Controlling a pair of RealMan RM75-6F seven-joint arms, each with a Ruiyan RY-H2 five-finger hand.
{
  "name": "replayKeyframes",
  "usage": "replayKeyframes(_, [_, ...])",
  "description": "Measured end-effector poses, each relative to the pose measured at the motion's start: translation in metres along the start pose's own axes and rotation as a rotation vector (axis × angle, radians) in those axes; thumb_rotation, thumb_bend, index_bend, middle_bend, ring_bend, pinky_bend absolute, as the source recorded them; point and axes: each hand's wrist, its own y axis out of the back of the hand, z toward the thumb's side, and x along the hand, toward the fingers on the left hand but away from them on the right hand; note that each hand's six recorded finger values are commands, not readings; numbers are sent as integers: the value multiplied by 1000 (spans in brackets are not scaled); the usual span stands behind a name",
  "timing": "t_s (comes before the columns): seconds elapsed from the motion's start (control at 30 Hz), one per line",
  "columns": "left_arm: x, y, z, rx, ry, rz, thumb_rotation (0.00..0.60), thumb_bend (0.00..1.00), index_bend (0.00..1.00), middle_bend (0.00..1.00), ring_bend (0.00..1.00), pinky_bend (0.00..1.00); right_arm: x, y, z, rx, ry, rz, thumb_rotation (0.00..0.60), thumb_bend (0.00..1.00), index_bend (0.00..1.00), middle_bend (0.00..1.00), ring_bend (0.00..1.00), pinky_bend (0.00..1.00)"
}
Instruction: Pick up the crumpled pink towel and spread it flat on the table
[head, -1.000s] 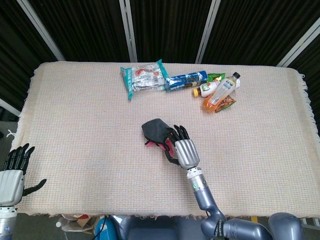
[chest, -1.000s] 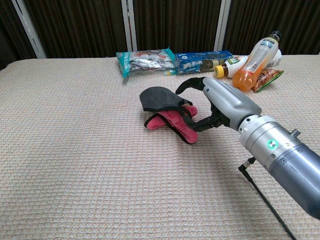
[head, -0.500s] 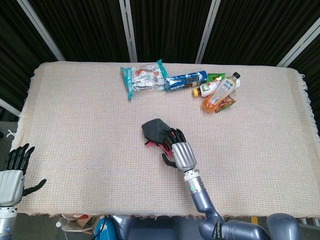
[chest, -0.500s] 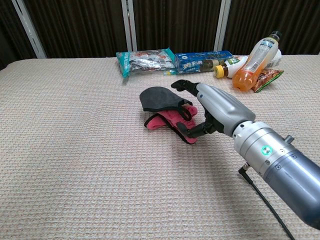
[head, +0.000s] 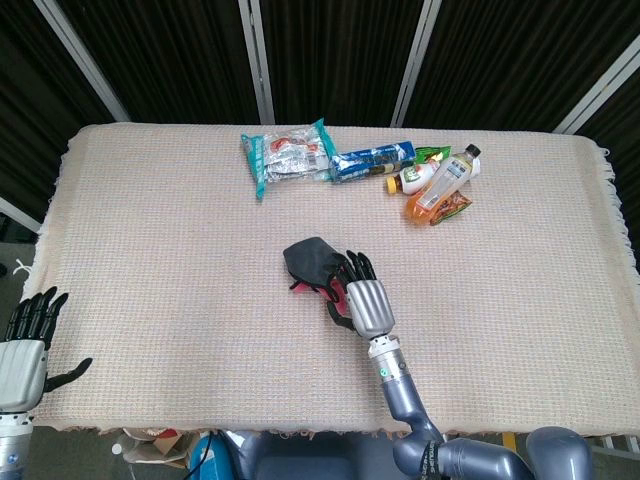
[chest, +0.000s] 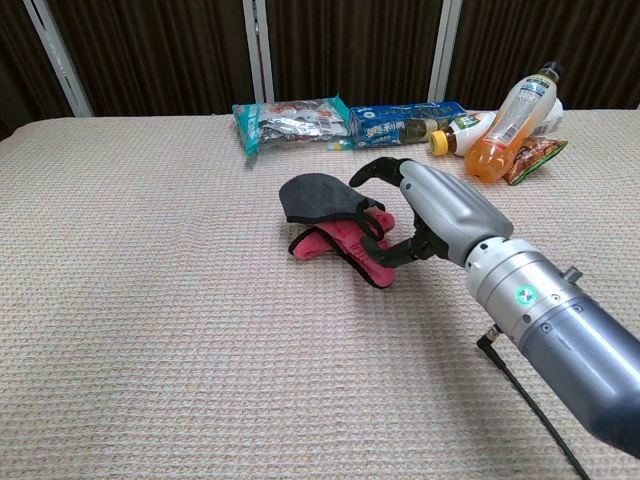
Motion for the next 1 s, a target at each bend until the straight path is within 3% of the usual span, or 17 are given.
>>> replayKeyframes(0.37, [1,-3,1,2,-1,-7,600,43,0,0,0,0,-4,-4,-4,6,-28,-17,600,402,246,130,21,40])
replayKeyframes(0.57, [1,-3,2,1,-4,-8,600,43,0,0,0,0,-2,-6,7,-16,-7,-16,600,402,248,131,21,40])
replayKeyframes(0.73, [0,-1,1,-3,-1,-4,600,45,0,0,0,0,-7,-4,9,-4,-11,-36,600,402,361,155,37,40])
replayKeyframes(1.0, [0,-1,1,-5,-1,-3,600,47,0,0,0,0,-14,-6,7,21,-17,-72,600,402,388,174,49,40])
